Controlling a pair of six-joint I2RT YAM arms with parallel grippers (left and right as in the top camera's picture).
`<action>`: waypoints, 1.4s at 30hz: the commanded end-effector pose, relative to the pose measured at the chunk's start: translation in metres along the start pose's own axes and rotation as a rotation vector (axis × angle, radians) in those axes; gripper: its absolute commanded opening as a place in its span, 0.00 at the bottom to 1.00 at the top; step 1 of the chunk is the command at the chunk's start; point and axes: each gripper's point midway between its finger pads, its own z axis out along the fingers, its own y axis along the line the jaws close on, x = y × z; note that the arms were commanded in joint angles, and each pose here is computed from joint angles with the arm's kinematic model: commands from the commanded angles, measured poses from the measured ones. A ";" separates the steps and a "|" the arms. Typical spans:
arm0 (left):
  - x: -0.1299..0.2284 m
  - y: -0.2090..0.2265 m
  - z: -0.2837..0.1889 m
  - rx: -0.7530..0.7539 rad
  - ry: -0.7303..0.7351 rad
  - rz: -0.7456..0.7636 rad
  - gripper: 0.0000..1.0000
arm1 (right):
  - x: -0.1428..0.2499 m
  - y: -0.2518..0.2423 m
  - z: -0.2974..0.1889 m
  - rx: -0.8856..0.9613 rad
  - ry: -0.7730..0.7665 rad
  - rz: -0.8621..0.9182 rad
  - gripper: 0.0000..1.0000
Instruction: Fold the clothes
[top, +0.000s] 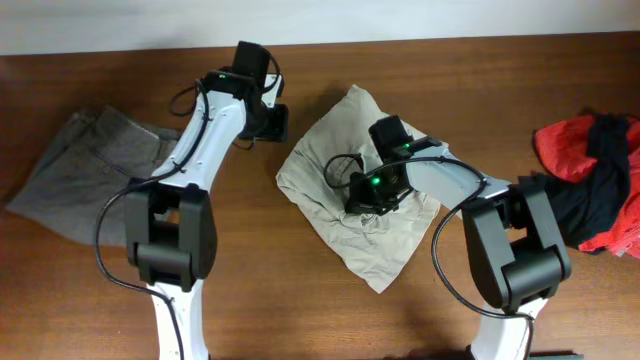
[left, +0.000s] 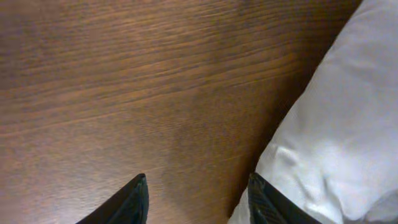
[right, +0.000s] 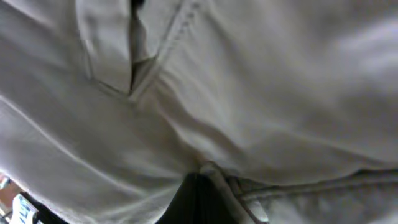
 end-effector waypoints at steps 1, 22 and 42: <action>-0.006 -0.007 -0.009 0.043 -0.032 0.100 0.57 | -0.002 -0.001 -0.006 0.033 -0.016 -0.076 0.04; 0.011 -0.073 0.031 0.568 -0.072 0.475 0.87 | 0.048 0.052 -0.188 0.162 -0.385 -0.353 0.44; 0.055 -0.115 0.037 0.810 0.029 0.531 0.18 | 0.065 0.042 -0.191 0.203 -0.341 -0.341 0.43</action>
